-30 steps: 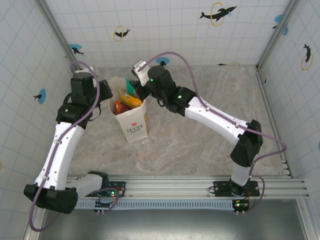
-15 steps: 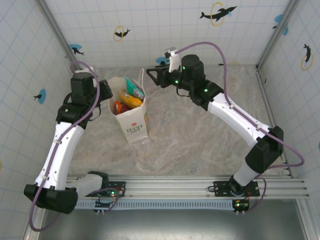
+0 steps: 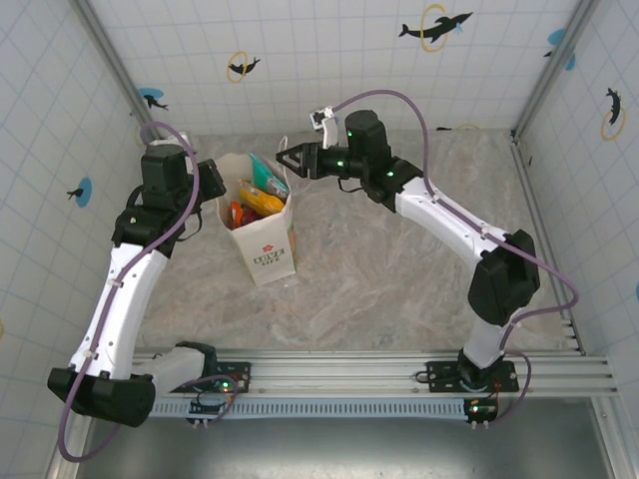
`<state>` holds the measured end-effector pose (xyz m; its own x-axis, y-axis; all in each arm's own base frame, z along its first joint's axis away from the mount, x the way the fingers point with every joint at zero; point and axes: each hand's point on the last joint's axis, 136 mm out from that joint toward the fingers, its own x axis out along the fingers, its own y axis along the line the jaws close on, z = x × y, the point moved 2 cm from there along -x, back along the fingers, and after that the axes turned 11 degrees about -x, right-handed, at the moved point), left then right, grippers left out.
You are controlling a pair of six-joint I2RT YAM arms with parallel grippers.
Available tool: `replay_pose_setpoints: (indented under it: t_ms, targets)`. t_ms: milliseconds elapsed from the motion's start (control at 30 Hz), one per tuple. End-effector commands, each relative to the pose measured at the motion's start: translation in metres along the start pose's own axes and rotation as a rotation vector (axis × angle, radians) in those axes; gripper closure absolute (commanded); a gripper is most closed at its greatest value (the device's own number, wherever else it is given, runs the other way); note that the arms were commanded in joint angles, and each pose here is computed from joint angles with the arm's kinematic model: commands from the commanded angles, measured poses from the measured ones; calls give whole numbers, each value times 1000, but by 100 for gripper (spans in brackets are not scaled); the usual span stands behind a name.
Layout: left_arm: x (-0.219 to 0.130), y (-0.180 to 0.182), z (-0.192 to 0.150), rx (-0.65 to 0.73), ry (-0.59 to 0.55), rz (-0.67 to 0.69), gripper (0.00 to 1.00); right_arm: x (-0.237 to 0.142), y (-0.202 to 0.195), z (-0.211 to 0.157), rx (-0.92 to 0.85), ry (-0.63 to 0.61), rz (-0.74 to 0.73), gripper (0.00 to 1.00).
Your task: Place the snacks into the paper bag
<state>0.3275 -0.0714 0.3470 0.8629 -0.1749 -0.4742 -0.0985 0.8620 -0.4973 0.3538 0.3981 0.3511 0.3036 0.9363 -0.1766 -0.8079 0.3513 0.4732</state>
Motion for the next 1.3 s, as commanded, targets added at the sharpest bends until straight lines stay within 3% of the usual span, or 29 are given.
replay_pose_setpoints:
  t_ms: [0,167,333,467,867,1100,1267]
  targets:
    - [-10,-15,12,0,-38,-61,100,3,21,33,-33,-89,102,47]
    - [-15,-16,14,4,-44,-60,100,14,19,42,-35,-104,129,56]
    - [-20,-18,20,18,-68,-65,100,13,21,53,-50,-133,133,85]
    - [-23,-25,26,46,-79,-88,100,2,22,60,-80,-162,105,99]
    - [-25,-29,28,22,-68,-102,100,-40,25,61,-118,-224,18,100]
    - [-11,-59,14,45,54,-275,100,-82,24,61,-162,-269,-88,100]
    - [0,-100,3,64,164,-466,100,-117,19,65,-190,-284,-186,100]
